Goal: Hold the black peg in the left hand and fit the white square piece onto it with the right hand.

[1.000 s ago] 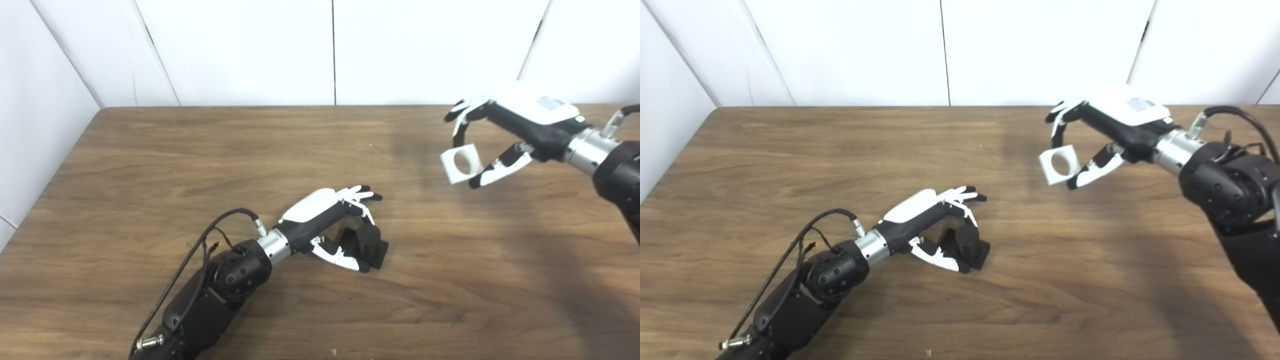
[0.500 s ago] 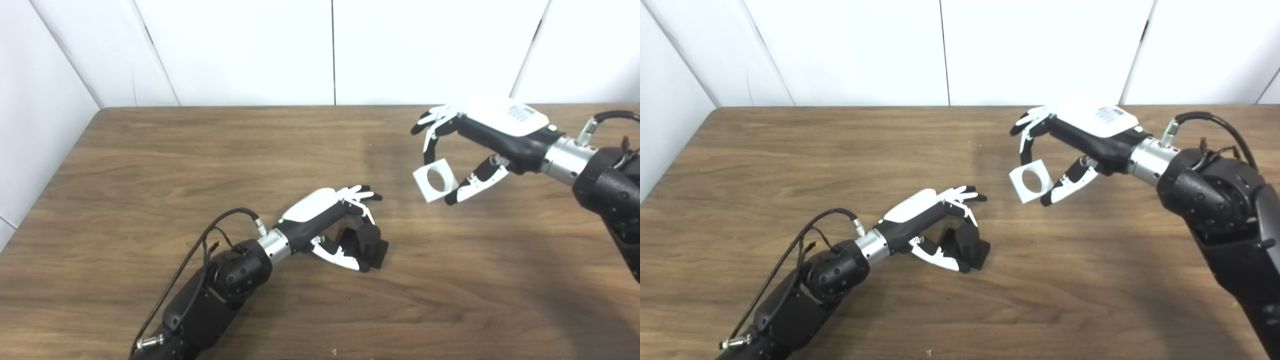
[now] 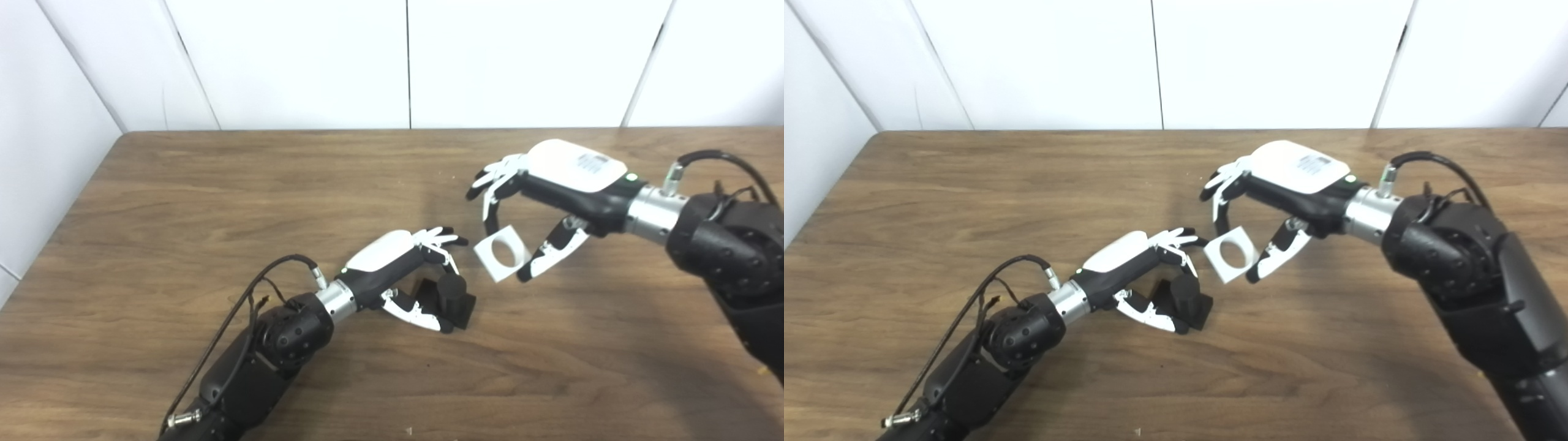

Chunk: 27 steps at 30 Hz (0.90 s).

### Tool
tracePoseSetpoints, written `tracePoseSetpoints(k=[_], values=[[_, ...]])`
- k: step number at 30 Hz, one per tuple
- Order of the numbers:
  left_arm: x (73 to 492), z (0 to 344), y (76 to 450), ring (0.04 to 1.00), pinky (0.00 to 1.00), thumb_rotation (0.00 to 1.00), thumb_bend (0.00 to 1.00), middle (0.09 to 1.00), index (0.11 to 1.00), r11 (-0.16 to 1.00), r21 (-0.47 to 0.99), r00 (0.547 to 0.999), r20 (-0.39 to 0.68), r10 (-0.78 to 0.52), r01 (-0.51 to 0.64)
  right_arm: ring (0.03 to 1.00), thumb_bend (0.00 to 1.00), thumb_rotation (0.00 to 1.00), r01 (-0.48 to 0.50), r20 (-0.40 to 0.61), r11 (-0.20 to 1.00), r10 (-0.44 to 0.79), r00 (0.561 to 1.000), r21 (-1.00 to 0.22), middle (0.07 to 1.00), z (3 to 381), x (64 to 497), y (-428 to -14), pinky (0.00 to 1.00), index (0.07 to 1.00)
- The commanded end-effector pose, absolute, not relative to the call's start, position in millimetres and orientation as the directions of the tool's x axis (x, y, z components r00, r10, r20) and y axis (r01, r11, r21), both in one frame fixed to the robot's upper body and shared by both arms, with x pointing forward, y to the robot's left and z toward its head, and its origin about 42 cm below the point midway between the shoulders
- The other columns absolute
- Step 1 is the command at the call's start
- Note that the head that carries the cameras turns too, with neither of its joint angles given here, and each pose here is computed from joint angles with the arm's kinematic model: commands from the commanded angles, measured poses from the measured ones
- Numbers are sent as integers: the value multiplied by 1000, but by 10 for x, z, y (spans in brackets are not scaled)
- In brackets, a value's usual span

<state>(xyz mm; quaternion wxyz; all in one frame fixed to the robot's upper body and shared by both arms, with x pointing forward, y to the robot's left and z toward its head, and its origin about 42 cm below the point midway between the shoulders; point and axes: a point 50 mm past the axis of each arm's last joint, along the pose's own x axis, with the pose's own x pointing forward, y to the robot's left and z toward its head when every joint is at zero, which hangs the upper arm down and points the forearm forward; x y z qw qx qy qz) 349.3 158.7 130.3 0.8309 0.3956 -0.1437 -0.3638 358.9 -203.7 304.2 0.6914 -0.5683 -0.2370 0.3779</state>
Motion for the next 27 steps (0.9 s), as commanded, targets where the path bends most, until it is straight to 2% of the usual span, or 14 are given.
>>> tracePoseSetpoints(k=[1,9,18,27], values=[[3398,984,1653,1000,999,79,521,935,492,291,767,684,-249,-686,571,869,520,141,-176,-46,67,820,571,-982,803,3271,3586,-1942,876,479],[3393,984,1638,1000,997,80,520,935,491,295,768,687,-246,-684,569,865,521,142,-200,-67,47,847,528,-979,800,3177,3599,-1802,857,478],[3384,983,1634,1000,996,80,521,935,491,294,770,686,-243,-685,566,874,521,141,-231,-71,57,857,510,-971,808,3109,3612,-1678,884,478],[3375,986,1636,1000,992,81,520,934,491,291,771,685,-243,-687,566,867,520,142,-246,-75,60,861,503,-967,804,3034,3639,-1577,867,479]])
